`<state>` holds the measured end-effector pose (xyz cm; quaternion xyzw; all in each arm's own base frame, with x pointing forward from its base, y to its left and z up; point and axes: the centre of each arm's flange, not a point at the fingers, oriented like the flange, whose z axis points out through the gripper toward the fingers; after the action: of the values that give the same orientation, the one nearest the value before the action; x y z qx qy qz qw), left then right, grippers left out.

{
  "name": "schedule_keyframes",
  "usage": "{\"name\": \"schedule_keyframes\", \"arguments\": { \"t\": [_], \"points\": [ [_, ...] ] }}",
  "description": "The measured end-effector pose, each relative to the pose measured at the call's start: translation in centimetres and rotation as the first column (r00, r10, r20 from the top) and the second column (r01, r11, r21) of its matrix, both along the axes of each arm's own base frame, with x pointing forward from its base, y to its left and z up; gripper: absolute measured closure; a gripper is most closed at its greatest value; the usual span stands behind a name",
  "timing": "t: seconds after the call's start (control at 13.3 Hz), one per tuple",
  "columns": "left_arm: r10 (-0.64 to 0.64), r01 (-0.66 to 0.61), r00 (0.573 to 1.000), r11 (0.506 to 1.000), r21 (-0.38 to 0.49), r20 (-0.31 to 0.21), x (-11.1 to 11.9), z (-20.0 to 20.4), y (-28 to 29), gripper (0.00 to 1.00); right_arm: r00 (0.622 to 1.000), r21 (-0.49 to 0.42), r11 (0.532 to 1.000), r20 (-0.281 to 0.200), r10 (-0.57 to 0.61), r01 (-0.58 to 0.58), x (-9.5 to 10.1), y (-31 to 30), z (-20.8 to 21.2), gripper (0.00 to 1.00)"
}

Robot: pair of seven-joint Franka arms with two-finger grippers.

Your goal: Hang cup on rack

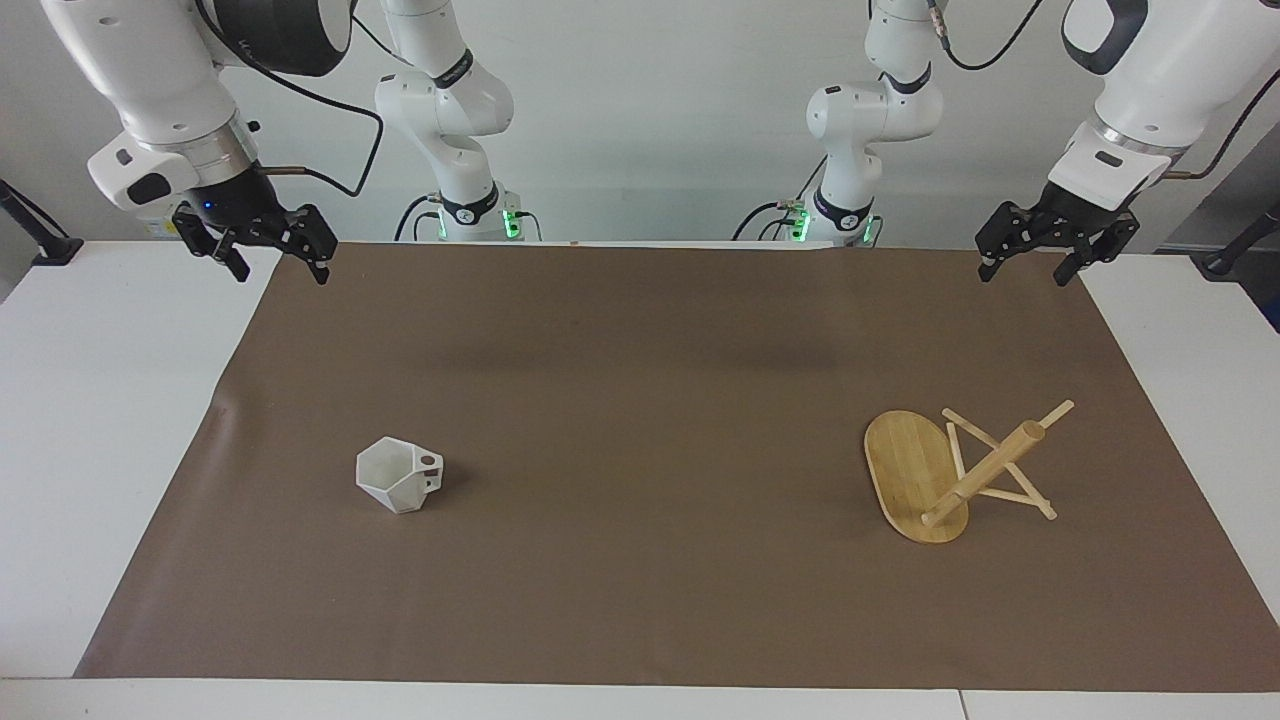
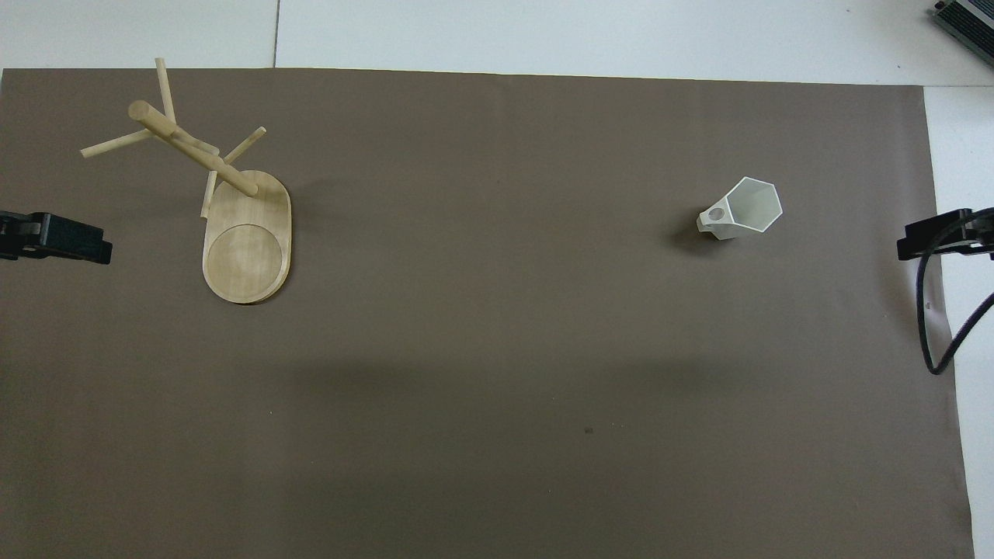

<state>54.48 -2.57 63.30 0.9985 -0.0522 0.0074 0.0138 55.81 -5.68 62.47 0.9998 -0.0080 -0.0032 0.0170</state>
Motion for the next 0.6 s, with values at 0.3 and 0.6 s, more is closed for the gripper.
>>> {"name": "schedule_keyframes", "arguments": {
  "t": [0.3, 0.6],
  "points": [
    [0.0, 0.0, 1.0, 1.0, 0.0, 0.0, 0.0, 0.0, 0.0, 0.0, 1.0, 0.0, 1.0, -0.004, 0.0, 0.0, 0.0, 0.0, -0.2, 0.0],
    [0.0, 0.0, 1.0, 1.0, 0.0, 0.0, 0.0, 0.0, 0.0, 0.0, 0.997, -0.007, 1.0, 0.081, 0.005, -0.004, 0.9, -0.1, -1.3, 0.0]
  ]
}}
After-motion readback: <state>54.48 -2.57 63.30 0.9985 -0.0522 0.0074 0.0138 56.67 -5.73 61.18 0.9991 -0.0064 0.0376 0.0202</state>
